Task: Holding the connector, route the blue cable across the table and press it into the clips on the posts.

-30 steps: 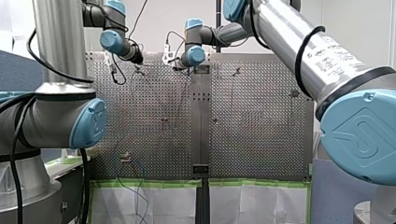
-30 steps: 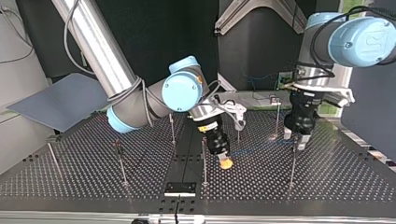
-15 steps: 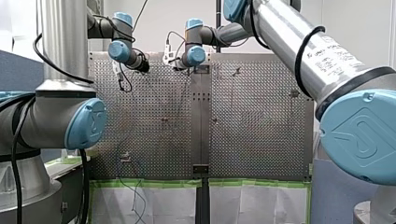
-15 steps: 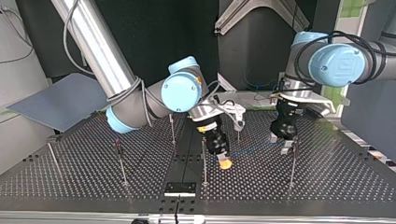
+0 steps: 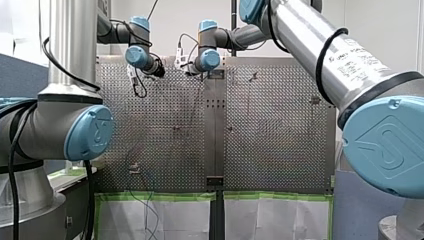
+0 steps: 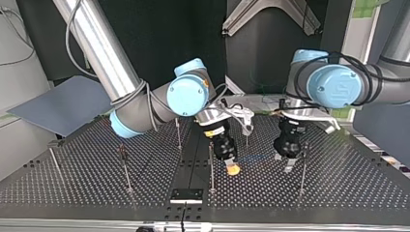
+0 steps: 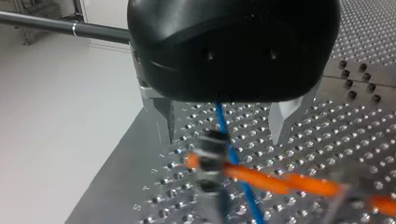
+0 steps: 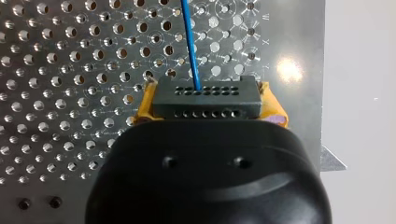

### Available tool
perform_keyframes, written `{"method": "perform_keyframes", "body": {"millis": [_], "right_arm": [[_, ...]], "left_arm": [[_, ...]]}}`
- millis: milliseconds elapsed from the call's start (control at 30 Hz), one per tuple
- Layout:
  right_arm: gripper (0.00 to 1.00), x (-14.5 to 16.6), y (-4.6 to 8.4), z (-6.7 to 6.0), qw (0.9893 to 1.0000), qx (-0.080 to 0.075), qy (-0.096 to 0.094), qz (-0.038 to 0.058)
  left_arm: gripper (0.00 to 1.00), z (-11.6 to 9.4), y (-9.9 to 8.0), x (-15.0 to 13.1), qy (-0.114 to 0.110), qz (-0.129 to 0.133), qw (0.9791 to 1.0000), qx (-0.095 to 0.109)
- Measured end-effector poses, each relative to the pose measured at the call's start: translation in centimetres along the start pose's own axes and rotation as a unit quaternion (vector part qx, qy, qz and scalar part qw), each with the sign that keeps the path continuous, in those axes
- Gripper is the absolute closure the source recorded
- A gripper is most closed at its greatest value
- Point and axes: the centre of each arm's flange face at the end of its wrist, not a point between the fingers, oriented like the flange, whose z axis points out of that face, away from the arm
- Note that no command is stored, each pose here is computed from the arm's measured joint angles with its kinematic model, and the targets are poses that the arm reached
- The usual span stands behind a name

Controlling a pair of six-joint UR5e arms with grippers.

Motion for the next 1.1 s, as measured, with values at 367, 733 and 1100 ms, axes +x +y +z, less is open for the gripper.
{"method": "perform_keyframes", "body": {"millis": [367,733,1100], "right_arm": [[1.0,0.0,0.0,0.0,1.0,0.0,0.0,0.0056],[1.0,-0.1,-0.1,0.0,1.0,0.001,-0.002,0.0066],[1.0,-0.3,-0.4,-0.2,0.9999,0.003,-0.008,0.0065]], "left_arm": [[0.31,-0.3,-0.5,0.1,0.004,0.01,0.9997,-0.02],[0.99,-0.6,-0.5,0.6,0.011,0.009,0.9995,-0.029],[0.99,-1.9,0.5,2.3,0.046,0.011,0.9964,-0.071]]}}
